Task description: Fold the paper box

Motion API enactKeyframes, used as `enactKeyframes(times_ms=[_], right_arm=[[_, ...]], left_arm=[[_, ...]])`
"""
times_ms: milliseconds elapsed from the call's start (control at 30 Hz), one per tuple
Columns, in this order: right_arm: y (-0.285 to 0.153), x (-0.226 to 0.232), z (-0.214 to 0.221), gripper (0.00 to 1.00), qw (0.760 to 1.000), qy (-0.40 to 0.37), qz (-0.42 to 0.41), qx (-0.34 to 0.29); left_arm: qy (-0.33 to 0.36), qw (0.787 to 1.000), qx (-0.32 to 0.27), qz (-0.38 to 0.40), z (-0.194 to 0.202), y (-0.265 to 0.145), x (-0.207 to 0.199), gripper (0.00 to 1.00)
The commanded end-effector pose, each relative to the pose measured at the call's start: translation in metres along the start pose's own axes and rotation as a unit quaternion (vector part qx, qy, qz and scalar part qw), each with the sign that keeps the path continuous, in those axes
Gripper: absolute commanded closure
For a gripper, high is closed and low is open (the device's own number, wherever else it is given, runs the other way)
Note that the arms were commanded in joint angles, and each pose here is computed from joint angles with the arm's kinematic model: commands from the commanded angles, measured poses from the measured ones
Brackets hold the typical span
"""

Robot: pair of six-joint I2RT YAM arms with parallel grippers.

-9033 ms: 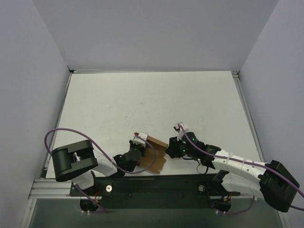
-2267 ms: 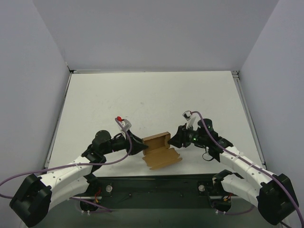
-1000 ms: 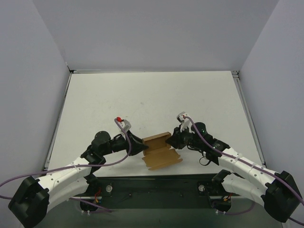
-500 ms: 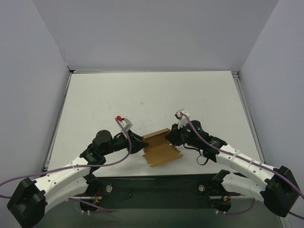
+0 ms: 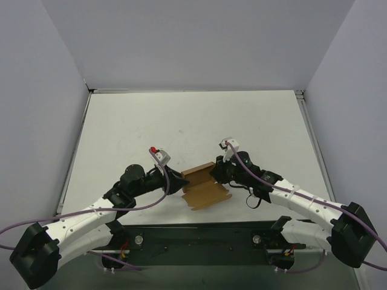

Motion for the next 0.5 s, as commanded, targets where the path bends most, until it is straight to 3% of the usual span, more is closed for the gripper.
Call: enactKeyframes(times_ms=[0,467], right_arm=[[-0.009,-0.067,0.019,1.0,0.975,-0.026,0.216,0.039],[-0.011,-0.081,0.029,1.0,0.958,-0.008,0.282,0.054]], left_arm=[[0.028,0.999,-0.029,0.023,-0.027,0.002,-0.012,0.75],[0.029,0.999,-0.032,0.016,-0.029,0.004,-0.011,0.76]])
Point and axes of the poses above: each gripper's point midway between its finger pads, its own y axis out along the fingers, its own x axis along the line the jaws close on, z = x × y, the point moved 5 cm from there along -y, back along the fingers, and after that the axes turned 1 degree about -y, right-handed, at the moved point
